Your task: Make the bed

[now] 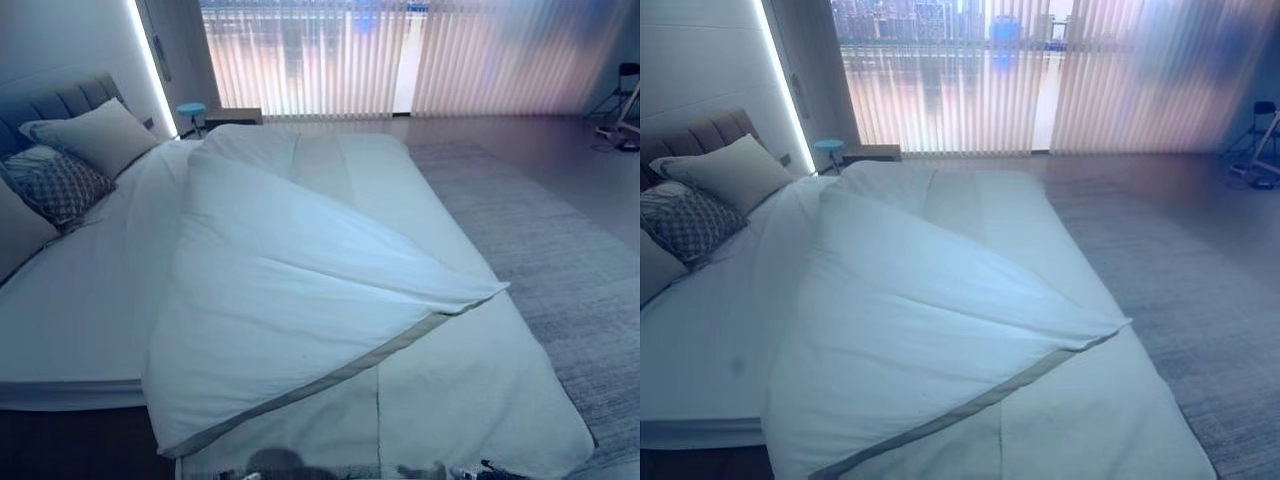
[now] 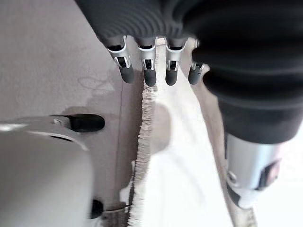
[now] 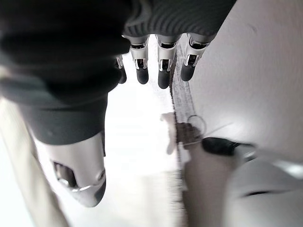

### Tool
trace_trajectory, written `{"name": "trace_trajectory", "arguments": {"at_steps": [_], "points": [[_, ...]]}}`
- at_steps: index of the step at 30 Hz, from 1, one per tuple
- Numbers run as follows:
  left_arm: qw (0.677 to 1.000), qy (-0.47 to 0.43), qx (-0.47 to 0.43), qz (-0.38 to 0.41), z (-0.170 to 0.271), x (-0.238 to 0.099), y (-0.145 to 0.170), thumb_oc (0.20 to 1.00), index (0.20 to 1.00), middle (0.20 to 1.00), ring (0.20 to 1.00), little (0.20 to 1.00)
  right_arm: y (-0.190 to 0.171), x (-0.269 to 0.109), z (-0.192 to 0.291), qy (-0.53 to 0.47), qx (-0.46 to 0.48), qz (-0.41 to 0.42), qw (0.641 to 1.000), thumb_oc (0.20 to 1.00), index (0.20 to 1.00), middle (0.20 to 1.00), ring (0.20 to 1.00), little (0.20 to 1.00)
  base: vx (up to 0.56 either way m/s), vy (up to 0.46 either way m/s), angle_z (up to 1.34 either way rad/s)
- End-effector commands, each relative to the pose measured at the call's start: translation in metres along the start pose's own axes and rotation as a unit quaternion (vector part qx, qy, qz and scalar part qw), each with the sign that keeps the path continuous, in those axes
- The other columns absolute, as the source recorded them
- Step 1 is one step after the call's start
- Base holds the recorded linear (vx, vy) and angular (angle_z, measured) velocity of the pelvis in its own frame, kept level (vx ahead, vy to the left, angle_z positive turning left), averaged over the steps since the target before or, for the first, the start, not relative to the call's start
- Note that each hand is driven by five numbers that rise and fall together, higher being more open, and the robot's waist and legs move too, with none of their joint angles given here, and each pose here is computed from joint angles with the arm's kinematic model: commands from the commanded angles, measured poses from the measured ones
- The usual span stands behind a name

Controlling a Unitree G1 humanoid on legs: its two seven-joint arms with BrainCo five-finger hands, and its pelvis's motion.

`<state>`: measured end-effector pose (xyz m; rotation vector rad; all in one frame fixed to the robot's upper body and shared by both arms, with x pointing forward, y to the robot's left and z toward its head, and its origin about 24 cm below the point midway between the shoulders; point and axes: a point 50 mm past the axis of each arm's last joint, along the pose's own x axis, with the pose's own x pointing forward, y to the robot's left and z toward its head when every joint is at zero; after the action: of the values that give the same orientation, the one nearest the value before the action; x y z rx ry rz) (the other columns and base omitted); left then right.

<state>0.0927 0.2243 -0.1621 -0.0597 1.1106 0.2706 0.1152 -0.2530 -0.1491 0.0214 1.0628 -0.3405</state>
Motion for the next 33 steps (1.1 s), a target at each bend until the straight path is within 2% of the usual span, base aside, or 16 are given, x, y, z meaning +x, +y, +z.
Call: {"name": "trace_trajectory", "arguments": {"at_steps": [1,8,17,19,20,26,33], "points": [[0.998,-0.045,-0.053,-0.004,0.034,0.006,-0.009,1.0,1.0,1.0,1.0,1.0,0.016,0.006,0.047,-0.069,0.076,0.009,0.995,1.0,1.0,1.0,1.0,1.0,0.0,0.127,-0.03],[0.992,-0.084,-0.095,-0.01,0.062,0.008,-0.015,1.0,1.0,1.0,1.0,1.0,0.018,0.004,0.107,-0.15,0.188,0.008,0.971,1.0,1.0,1.0,1.0,1.0,-0.03,0.127,-0.08],[0.976,-0.151,-0.154,-0.029,0.108,0.007,-0.028,1.0,1.0,1.0,1.0,1.0,0.037,-0.021,0.205,-0.288,0.244,0.045,0.925,1.0,1.0,1.0,1.0,1.0,0.09,-0.032,-0.06],[0.974,-0.153,-0.165,-0.031,0.11,0.007,-0.03,1.0,1.0,1.0,1.0,1.0,0.036,-0.023,0.209,-0.296,0.249,0.046,0.921,1.0,1.0,1.0,1.0,1.0,0.26,-0.17,0.09],[0.963,-0.166,-0.207,-0.051,0.12,0.005,-0.038,1.0,1.0,1.0,1.0,1.0,0.038,-0.032,0.216,-0.323,0.282,0.069,0.901,1.0,1.0,1.0,1.0,1.0,0.28,-0.21,0.32],[0.941,-0.189,-0.268,-0.085,0.133,-0.002,-0.058,1.0,1.0,1.0,1.0,1.0,0.035,-0.043,0.221,-0.355,0.311,0.085,0.878,1.0,1.0,1.0,1.0,1.0,0.28,-0.289,0.63],[0.926,-0.216,-0.277,-0.137,0.164,-0.014,-0.094,1.0,1.0,1.0,1.0,1.0,0.015,-0.057,0.256,-0.396,0.363,0.047,0.842,1.0,1.0,1.0,1.0,1.0,0.01,-0.246,0.4]]}}
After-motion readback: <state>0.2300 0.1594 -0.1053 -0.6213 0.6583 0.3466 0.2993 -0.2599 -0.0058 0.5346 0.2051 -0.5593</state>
